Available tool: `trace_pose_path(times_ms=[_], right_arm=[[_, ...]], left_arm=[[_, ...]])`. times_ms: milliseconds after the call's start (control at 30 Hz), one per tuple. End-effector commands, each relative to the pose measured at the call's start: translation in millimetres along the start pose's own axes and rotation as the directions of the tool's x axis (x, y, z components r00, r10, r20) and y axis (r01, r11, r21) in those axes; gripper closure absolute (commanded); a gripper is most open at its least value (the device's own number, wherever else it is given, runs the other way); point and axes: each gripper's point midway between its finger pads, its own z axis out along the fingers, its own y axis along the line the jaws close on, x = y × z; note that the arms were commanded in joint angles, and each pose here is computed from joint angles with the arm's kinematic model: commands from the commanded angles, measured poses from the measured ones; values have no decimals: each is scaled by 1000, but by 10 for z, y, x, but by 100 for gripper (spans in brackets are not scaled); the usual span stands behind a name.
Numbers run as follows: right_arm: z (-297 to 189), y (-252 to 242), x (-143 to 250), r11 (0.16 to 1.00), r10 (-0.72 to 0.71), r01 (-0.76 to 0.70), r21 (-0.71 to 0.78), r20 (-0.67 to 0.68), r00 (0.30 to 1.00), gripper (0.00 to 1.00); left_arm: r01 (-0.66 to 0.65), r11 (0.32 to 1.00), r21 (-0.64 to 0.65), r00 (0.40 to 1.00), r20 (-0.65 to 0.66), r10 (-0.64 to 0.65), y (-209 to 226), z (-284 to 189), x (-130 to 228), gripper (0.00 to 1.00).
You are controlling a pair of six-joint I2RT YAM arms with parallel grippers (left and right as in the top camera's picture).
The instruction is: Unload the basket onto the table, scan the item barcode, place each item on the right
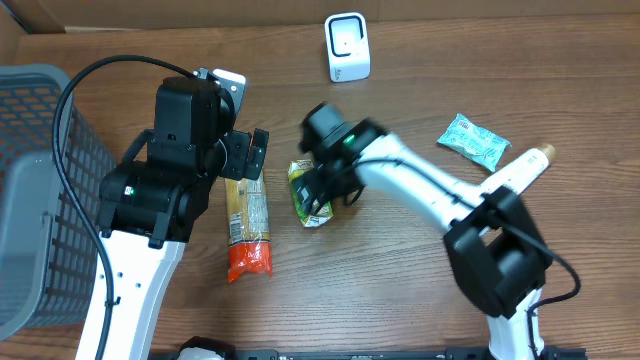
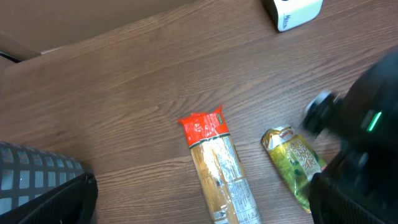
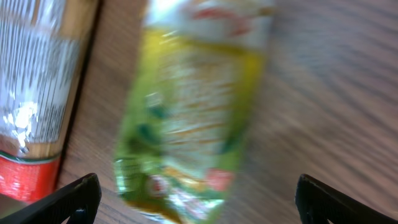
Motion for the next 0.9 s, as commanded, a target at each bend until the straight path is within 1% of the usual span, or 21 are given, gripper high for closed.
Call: trace_pose_path(times_ms=[0, 167, 233, 333, 367, 467, 533, 567, 633, 700, 767, 867], right_arm=[[-55, -139, -112, 984, -59, 48, 171, 55, 997, 0], [61, -65, -46, 974, -125, 120, 192, 19, 992, 1], [65, -39, -52, 974, -132, 125, 190, 22, 991, 5], [96, -34, -71, 973, -140, 133, 189, 26, 990, 10], [101, -34, -73, 973, -141, 134, 189, 27, 990, 13], [122, -24, -70, 971, -160, 154, 185, 21, 987, 15], [162, -10, -53, 967, -179, 175, 185, 9, 984, 26], [168, -4, -50, 966, -183, 179, 185, 6, 983, 30], [162, -4, -50, 966, -182, 178, 186, 3, 983, 42], [150, 5, -52, 968, -177, 173, 182, 3, 984, 51], [122, -31, -63, 973, -148, 145, 181, 3, 989, 57], [64, -153, -67, 978, -94, 93, 189, -5, 996, 59]], left_arm=[[-11, 1000, -14, 1000, 2, 11, 38, 1, -19, 0], [-11, 1000, -14, 1000, 2, 11, 38, 1, -19, 1], [-11, 1000, -14, 1000, 2, 11, 38, 1, -19, 0], [-11, 1000, -14, 1000, 2, 11, 38, 1, -19, 0], [-11, 1000, -14, 1000, 2, 11, 38, 1, -19, 0], [-11, 1000, -14, 1000, 2, 11, 38, 1, -19, 0], [-11, 1000, -14, 1000, 2, 11, 38, 1, -19, 0], [-11, 1000, -14, 1000, 2, 11, 38, 1, -19, 0], [-11, 1000, -14, 1000, 2, 11, 38, 1, -19, 1], [-11, 1000, -14, 1000, 2, 11, 38, 1, -19, 0], [-11, 1000, -14, 1000, 2, 11, 38, 1, -19, 0], [-11, 1000, -14, 1000, 2, 11, 38, 1, -19, 0]])
